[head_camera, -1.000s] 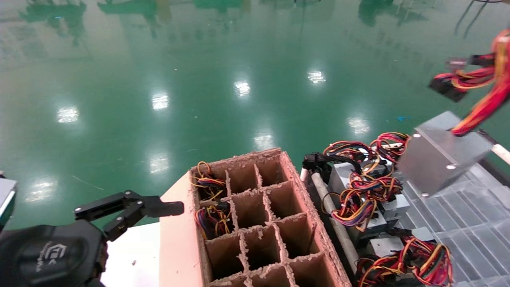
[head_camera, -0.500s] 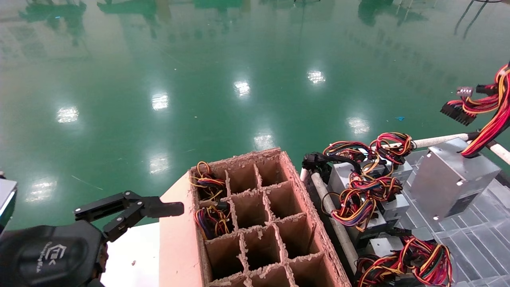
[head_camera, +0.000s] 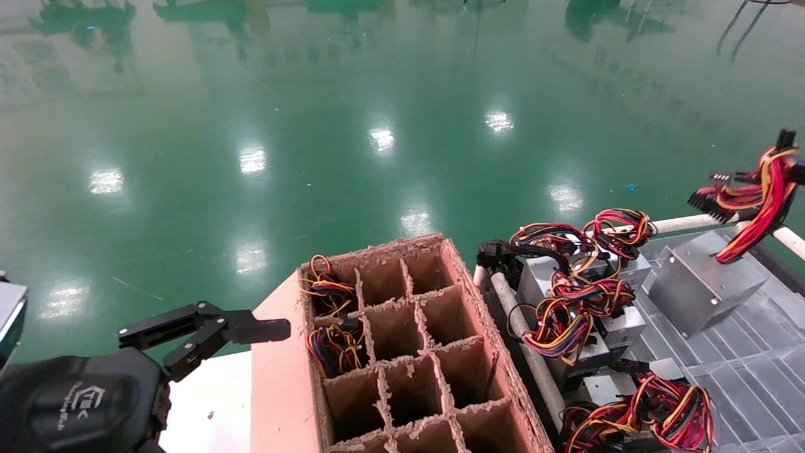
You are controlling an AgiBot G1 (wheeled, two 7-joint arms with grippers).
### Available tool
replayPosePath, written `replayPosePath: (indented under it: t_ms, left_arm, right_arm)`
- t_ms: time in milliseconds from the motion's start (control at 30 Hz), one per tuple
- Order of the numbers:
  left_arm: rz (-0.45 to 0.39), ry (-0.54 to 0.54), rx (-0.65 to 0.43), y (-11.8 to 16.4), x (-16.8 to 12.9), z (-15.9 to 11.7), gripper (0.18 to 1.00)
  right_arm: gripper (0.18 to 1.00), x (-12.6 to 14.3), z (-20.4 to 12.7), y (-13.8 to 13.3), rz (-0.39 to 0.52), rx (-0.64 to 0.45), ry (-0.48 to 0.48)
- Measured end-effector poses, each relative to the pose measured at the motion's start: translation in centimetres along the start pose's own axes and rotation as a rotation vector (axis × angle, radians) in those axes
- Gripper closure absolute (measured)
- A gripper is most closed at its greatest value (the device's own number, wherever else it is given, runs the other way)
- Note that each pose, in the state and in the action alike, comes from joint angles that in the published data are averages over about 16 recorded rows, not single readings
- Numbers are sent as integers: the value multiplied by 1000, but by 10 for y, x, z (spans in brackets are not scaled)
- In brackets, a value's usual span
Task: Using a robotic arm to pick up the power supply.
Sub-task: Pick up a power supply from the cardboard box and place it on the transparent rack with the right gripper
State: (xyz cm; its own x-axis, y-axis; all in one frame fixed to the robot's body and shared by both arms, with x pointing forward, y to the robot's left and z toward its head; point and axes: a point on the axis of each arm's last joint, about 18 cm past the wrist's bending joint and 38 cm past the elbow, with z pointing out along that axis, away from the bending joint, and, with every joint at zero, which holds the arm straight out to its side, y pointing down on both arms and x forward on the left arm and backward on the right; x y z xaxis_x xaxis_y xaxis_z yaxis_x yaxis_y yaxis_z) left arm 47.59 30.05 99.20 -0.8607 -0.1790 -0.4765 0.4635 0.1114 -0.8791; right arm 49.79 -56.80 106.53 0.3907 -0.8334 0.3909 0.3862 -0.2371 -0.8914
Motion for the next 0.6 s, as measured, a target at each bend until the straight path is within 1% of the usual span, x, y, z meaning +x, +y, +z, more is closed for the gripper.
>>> replayPosePath:
  t_ms: [600]
  left_arm:
    - [0,0,0,0,0,0,184]
  right_arm:
    - [986,6,34,39,35,-44,65]
